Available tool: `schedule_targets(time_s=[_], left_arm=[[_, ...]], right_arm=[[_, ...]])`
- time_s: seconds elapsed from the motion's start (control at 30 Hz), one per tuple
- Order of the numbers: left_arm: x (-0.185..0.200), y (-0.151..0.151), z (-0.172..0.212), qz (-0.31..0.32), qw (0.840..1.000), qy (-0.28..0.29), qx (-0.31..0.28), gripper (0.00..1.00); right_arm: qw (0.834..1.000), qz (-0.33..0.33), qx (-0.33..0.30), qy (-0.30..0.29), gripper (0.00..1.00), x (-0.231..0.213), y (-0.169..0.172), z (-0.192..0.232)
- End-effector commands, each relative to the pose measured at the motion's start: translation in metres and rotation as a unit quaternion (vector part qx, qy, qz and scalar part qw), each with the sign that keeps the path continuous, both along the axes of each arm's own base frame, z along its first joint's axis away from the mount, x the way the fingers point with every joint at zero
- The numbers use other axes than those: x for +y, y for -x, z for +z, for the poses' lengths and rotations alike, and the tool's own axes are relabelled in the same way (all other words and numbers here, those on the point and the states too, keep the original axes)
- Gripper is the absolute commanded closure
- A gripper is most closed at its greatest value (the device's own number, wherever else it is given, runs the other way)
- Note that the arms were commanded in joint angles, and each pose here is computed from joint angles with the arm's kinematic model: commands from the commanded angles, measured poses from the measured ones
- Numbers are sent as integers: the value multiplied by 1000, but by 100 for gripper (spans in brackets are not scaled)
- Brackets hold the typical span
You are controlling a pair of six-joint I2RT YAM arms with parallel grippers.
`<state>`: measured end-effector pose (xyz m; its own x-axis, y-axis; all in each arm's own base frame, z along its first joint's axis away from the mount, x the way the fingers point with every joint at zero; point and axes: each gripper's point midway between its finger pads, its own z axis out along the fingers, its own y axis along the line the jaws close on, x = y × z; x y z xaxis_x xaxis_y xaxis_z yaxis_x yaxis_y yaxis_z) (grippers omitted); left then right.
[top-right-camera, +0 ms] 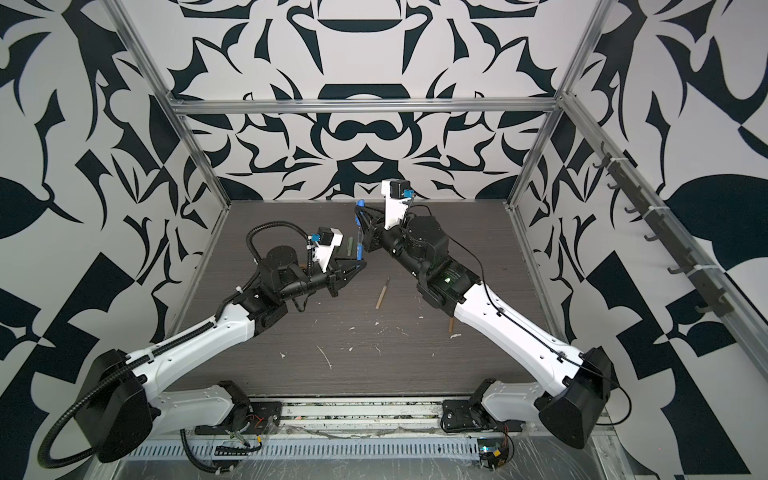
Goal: Insert the pens into the pen caps
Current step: 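Raise the blue cap with the right gripper above the upright blue pen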
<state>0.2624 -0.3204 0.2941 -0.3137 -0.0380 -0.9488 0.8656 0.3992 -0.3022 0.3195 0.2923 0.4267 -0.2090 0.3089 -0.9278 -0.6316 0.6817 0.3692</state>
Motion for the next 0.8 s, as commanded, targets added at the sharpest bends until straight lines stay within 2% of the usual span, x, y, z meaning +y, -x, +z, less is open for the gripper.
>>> schedule_targets(time_s=[0.0, 0.77], left_arm=[[0, 3, 21, -6, 1000, 15, -24, 95], [3, 0, 25, 10, 999, 26, -18, 96]], right_arm=[[999, -6, -29, -15, 93, -9, 9, 22], [1000, 15, 17, -3, 94, -1, 12, -17]])
